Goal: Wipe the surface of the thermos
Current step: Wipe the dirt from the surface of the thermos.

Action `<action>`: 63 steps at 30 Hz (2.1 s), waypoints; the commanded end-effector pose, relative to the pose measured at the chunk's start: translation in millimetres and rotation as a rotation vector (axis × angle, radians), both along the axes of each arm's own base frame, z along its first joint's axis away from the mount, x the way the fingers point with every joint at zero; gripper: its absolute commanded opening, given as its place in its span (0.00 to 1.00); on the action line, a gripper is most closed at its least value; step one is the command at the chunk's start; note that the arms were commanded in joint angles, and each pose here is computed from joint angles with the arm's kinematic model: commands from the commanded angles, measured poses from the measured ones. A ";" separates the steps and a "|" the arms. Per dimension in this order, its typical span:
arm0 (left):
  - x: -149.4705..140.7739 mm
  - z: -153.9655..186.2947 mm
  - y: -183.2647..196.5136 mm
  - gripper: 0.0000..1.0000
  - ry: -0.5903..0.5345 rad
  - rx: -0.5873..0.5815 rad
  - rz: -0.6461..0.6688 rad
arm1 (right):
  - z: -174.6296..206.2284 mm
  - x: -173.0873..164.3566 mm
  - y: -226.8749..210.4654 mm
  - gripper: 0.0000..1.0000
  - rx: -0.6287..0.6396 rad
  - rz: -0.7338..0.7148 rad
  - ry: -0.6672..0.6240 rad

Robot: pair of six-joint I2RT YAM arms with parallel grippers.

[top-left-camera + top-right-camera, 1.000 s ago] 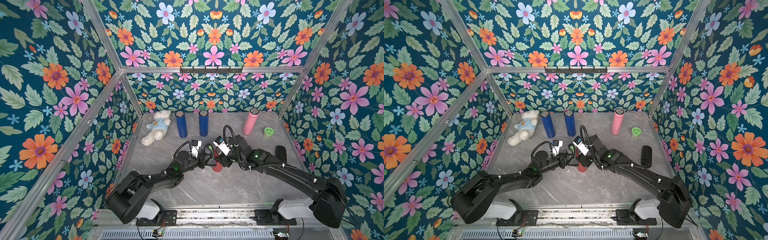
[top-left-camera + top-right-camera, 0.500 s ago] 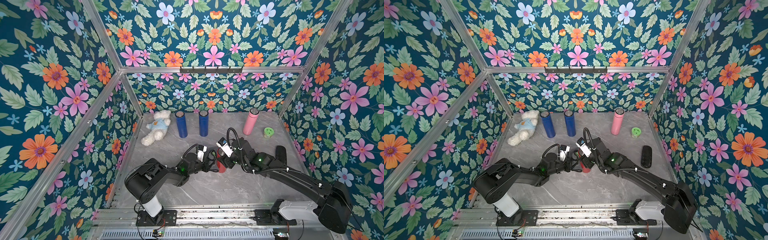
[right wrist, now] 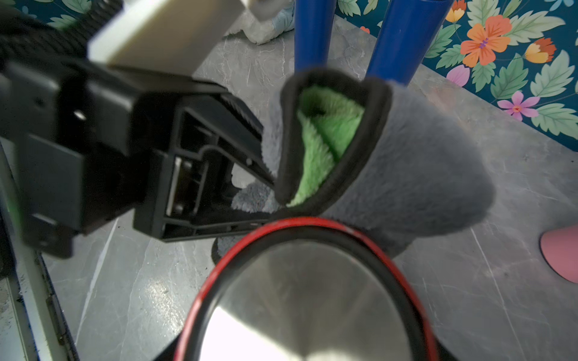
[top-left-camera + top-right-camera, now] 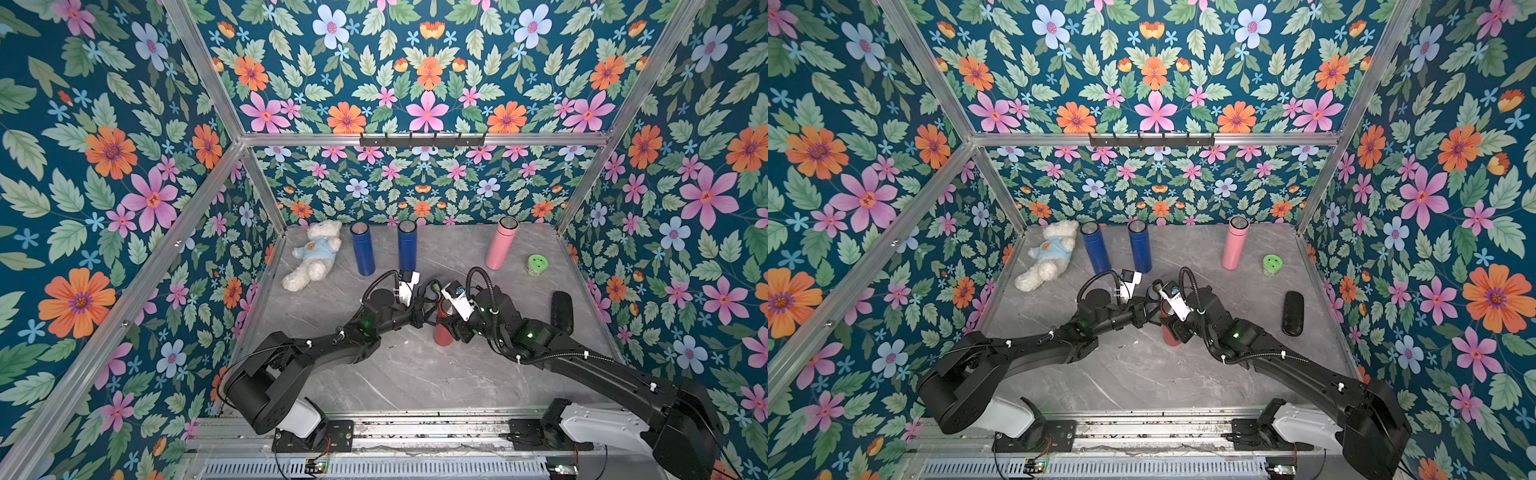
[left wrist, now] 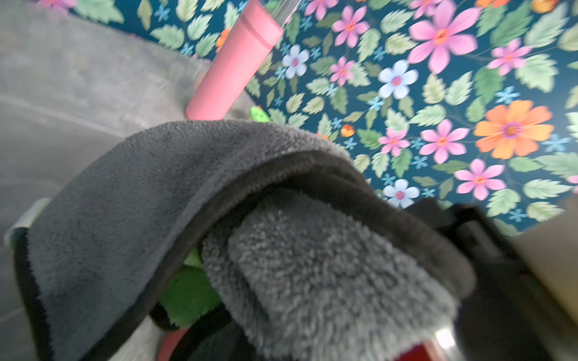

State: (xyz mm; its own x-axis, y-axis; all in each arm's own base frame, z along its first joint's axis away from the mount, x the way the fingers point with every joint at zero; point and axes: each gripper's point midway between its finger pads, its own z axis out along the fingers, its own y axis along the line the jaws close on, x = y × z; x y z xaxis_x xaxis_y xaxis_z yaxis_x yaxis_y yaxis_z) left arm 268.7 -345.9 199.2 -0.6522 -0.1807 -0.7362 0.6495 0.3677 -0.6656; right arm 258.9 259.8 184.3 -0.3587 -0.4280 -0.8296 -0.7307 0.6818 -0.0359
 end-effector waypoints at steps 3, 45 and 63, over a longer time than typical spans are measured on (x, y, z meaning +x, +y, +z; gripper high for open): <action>-21.8 0.3 -12.1 0.00 0.044 -0.074 -0.130 | -21.6 -11.6 -3.2 0.00 -0.035 0.022 0.073; -63.3 -111.2 -53.3 0.00 0.283 -0.040 0.131 | -55.8 -11.4 -63.6 0.00 0.103 -0.556 0.016; -59.5 -10.5 -67.9 0.00 0.137 -0.128 0.178 | -66.1 -14.1 -59.8 0.00 0.092 -0.592 -0.006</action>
